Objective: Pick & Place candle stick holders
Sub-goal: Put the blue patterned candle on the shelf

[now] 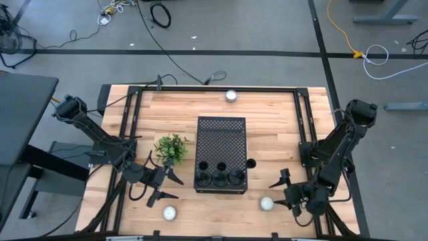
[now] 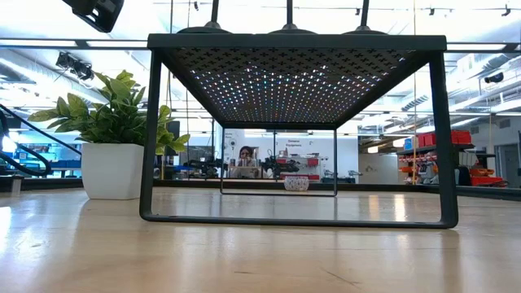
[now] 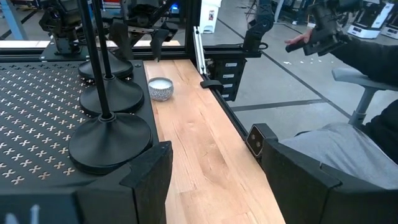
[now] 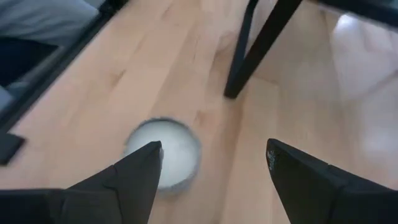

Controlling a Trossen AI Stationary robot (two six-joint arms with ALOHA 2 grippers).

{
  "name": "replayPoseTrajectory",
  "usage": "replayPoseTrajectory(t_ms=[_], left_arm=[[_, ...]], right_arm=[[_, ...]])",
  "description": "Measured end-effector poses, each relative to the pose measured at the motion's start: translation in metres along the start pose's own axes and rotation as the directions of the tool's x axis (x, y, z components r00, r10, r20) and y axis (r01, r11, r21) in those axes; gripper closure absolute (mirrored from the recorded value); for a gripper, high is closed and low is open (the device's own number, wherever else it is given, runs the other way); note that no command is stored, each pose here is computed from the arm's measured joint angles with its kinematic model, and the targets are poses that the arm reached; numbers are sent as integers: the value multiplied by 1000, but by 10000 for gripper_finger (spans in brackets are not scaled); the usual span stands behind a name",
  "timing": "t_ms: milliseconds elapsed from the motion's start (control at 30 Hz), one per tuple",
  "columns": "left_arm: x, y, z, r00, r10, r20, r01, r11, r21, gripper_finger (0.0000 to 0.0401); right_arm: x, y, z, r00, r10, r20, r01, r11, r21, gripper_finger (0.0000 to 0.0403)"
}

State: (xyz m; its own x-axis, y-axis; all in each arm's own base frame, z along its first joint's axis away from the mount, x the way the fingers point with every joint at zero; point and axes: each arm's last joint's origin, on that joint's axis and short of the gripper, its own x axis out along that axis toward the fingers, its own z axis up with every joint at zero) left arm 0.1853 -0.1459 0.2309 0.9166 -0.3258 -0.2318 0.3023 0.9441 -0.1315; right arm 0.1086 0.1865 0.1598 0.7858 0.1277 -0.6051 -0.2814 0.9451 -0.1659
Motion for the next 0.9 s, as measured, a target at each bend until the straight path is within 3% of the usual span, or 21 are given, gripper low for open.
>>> replayPoseTrajectory(t_ms=[167,367,767,900], left_arm=[[0,0,0,1000,0,0,0,1000,0,153],[0,0,0,1000,0,0,0,1000,0,153],[0,0,0,1000,0,0,0,1000,0,153],[0,0,0,1000,0,0,0,1000,0,153]], right_arm=[[1,3,-26,995,67,78,-76,990,115,116],[4,-4,-46,969,116,218,-144,982,119,116],[7,-16,-71,979,107,173,-123,989,83,116],[7,-14,-69,973,148,178,-165,982,89,116]])
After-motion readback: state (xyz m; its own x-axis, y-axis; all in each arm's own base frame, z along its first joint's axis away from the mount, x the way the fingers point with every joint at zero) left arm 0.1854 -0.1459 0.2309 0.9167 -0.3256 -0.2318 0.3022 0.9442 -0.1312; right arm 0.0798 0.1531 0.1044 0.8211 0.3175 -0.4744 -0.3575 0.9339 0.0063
